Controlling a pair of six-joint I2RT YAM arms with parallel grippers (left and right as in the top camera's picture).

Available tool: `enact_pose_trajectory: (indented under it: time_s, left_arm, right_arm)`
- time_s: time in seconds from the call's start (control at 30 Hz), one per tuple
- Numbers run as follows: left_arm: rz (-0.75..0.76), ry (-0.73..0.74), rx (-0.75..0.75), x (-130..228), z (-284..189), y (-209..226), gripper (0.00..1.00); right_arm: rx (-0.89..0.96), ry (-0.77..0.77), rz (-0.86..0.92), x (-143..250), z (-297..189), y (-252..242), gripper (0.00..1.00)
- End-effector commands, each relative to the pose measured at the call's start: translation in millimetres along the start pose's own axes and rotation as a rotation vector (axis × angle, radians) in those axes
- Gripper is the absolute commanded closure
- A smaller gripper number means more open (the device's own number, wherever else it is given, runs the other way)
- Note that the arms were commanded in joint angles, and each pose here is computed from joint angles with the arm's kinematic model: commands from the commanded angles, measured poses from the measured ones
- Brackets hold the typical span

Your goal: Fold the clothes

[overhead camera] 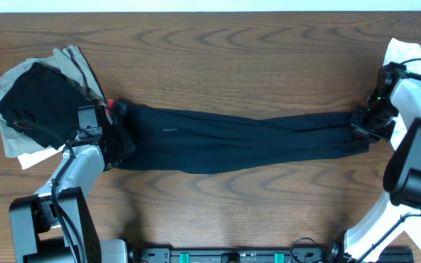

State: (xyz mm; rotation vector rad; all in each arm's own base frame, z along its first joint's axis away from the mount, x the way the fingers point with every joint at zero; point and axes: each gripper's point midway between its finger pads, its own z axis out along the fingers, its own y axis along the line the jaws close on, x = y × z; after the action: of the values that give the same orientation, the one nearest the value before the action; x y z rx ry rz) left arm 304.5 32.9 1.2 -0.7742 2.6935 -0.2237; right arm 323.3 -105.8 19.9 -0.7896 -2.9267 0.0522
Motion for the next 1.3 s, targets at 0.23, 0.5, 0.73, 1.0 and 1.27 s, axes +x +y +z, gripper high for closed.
enact_pose_trajectory:
  time_s: [0.23,0.5,0.73,1.0,1.27]
  left_arm:
    - [-0.005,0.032,-0.094,13,4,23,0.69]
    - [-0.005,0.032,-0.094,13,4,23,0.69]
    - [-0.005,0.031,-0.094,13,4,22,0.69]
    - [-0.005,0.031,-0.094,13,4,22,0.69]
    - [-0.005,0.031,-0.094,13,4,23,0.69]
  right_arm:
    - [-0.031,-0.208,-0.011,-11,-64,-6,0.59]
    - [-0.015,-0.132,-0.016,-10,-36,-6,0.58]
    - [-0.011,-0.113,-0.030,-18,-16,-3,0.59]
    - [-0.017,-0.143,-0.028,-25,-16,-2,0.65]
    - [-0.015,-0.138,-0.029,-26,-13,-1,0.64]
